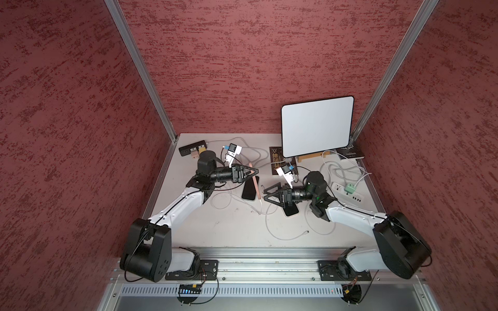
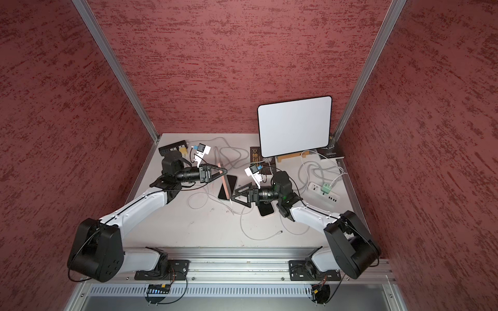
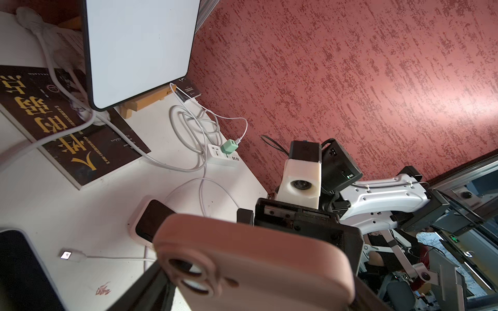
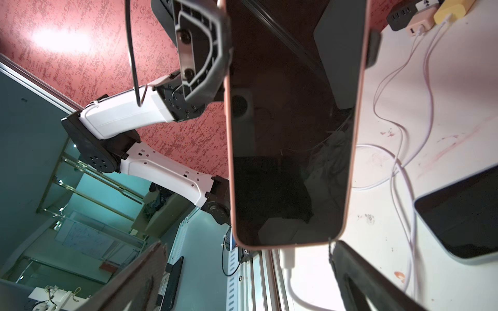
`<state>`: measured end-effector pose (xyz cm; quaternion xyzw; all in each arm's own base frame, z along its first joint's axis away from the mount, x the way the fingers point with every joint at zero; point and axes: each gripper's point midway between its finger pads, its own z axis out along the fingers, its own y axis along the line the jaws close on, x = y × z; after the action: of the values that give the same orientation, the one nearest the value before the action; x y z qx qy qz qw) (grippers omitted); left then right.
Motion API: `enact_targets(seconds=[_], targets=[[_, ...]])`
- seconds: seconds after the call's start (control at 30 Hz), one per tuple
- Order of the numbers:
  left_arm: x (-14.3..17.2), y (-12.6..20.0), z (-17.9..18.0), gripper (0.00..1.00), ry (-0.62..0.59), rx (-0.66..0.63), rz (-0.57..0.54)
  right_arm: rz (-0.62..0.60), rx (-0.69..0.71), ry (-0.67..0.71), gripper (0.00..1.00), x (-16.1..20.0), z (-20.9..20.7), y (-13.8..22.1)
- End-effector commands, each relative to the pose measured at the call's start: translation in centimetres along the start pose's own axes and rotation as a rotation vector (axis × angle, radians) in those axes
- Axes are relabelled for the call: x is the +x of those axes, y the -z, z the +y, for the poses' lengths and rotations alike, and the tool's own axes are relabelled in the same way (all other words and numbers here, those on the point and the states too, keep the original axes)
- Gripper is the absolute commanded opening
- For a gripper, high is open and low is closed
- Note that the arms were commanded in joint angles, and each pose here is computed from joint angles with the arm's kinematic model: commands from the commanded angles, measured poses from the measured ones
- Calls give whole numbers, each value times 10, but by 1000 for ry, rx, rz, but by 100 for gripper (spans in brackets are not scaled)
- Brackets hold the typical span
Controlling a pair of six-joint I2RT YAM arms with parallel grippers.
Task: Unplug the charging cable from the phone
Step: Pick up the phone at the center of the board, then remove the charging cable from the phone.
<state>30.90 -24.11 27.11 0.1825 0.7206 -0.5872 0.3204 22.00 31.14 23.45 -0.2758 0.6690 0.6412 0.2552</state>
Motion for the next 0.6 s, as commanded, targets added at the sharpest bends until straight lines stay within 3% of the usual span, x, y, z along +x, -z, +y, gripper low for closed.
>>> enact_targets(seconds=[0.0, 0.47, 0.57], targets=[[-10, 4, -7, 10, -65, 0, -34, 45, 47, 34, 99, 16, -2, 5], [-11, 4, -6, 10, -65, -5, -38, 72, 222, 100, 99, 33, -28, 1], [-11, 4, -6, 10, -65, -6, -37, 87, 240, 119, 95, 38, -34, -5]])
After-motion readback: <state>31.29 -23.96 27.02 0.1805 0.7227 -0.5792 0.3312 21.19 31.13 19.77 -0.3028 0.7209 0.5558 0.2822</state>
